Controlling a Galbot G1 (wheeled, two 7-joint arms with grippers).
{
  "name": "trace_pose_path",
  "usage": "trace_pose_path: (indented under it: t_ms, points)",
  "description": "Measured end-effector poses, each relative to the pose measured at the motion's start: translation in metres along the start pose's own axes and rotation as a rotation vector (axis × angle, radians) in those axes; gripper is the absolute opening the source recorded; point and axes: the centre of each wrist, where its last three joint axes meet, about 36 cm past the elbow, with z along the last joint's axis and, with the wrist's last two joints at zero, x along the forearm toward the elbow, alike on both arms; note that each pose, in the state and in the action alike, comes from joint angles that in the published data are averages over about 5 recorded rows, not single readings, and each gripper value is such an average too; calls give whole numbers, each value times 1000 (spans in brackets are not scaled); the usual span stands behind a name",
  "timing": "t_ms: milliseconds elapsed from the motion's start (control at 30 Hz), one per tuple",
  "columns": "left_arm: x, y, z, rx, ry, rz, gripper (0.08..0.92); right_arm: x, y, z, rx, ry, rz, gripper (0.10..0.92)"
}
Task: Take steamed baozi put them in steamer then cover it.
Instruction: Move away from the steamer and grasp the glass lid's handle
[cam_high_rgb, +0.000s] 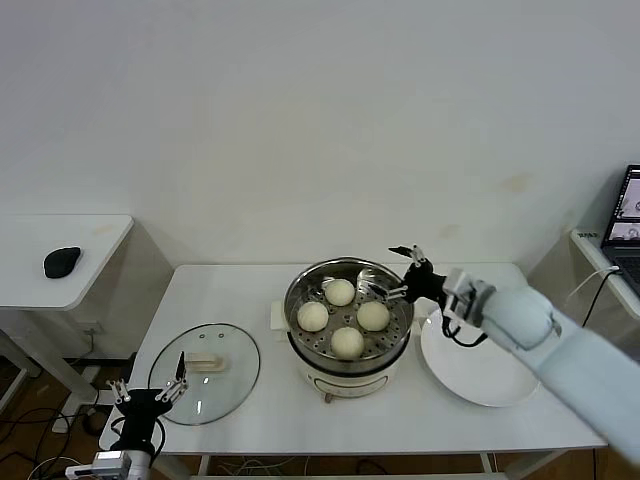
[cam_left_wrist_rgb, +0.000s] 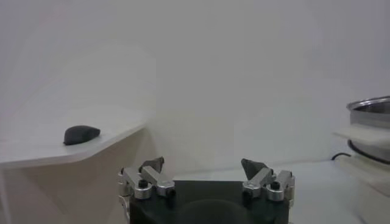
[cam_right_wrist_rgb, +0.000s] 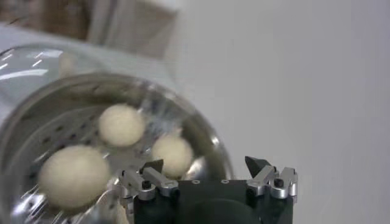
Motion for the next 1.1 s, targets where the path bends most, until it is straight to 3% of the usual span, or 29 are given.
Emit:
trace_pose_path:
  t_ms: [133, 267, 400, 600, 800, 1100]
  points:
    - [-2, -7, 0, 8, -38, 3, 823, 17, 22, 19, -63, -98, 139, 823]
    - [-4, -11, 1, -16, -63, -11, 823, 42, 43, 38, -137, -138, 285, 823]
    - [-6, -8, 5, -112, -74, -31, 823, 73, 64, 54, -205, -125, 423, 823]
    - [-3, 10, 18, -383, -77, -24, 823, 126, 89, 73, -265, -36, 620, 823]
    - [5, 37, 41, -699, -109, 44, 823, 169, 109, 88, -312, 77, 811, 823]
    - [0, 61, 69, -1071, -143, 195, 823, 206, 124, 94, -334, 181, 989, 823]
